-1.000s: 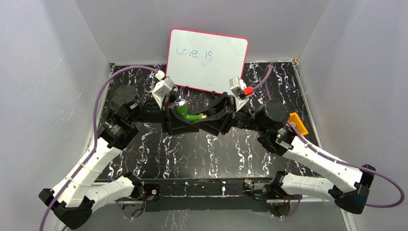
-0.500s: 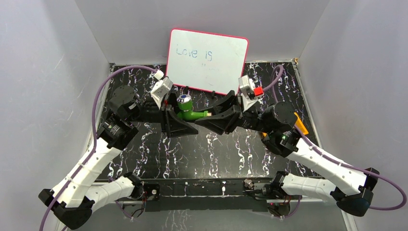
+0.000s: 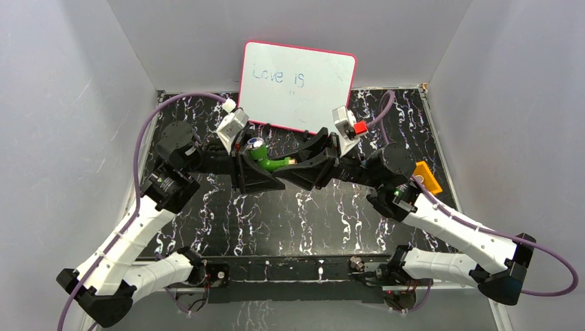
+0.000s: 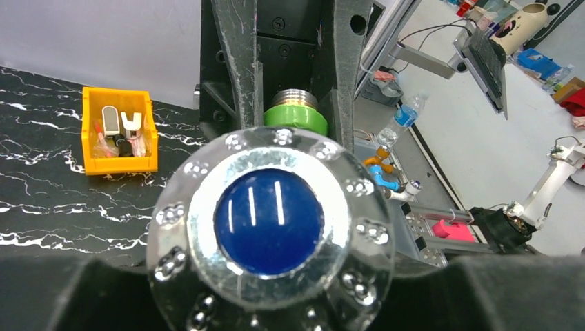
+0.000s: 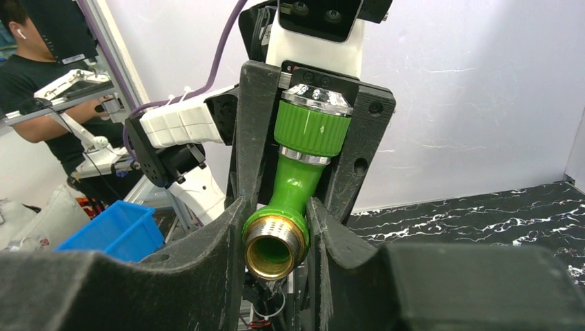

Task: Install the water faucets
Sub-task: Adjust the water faucet.

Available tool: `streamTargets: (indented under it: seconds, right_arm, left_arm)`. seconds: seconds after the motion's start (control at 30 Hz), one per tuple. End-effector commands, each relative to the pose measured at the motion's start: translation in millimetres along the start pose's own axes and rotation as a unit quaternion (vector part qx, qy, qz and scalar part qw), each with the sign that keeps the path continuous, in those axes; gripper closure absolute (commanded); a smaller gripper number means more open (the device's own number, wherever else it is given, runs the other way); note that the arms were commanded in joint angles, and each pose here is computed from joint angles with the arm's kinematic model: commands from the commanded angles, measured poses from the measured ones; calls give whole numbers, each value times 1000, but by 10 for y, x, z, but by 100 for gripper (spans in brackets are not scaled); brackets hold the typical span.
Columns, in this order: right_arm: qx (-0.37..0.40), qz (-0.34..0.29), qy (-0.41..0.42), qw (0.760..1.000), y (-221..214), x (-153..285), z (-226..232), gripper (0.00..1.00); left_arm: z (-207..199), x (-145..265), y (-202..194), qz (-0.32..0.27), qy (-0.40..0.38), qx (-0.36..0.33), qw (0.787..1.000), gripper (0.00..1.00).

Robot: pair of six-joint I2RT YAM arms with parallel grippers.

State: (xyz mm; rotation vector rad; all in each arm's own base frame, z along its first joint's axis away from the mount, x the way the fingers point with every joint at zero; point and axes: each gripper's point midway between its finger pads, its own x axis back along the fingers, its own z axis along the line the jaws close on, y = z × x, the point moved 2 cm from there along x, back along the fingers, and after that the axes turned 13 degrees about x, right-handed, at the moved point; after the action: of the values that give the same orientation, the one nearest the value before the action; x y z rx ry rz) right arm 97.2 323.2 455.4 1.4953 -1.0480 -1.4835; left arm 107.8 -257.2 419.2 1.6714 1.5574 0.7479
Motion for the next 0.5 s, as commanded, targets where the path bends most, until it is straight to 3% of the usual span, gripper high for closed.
streamTargets:
  seconds: [0.0,0.17,0.47]
  right_arm:
    - [21,-49,10,999,282,-33,54,100]
    - [25,-58,4,998,324,0,55,100]
    - [28,-66,4,997,365,13,66,100]
  left_arm:
    - [-138,13,53,-6,-19,-22,1000,56]
    - [-161,27,55,-11,-19,-28,999,50]
    - [-153,24,48,-11,-20,-24,999,52]
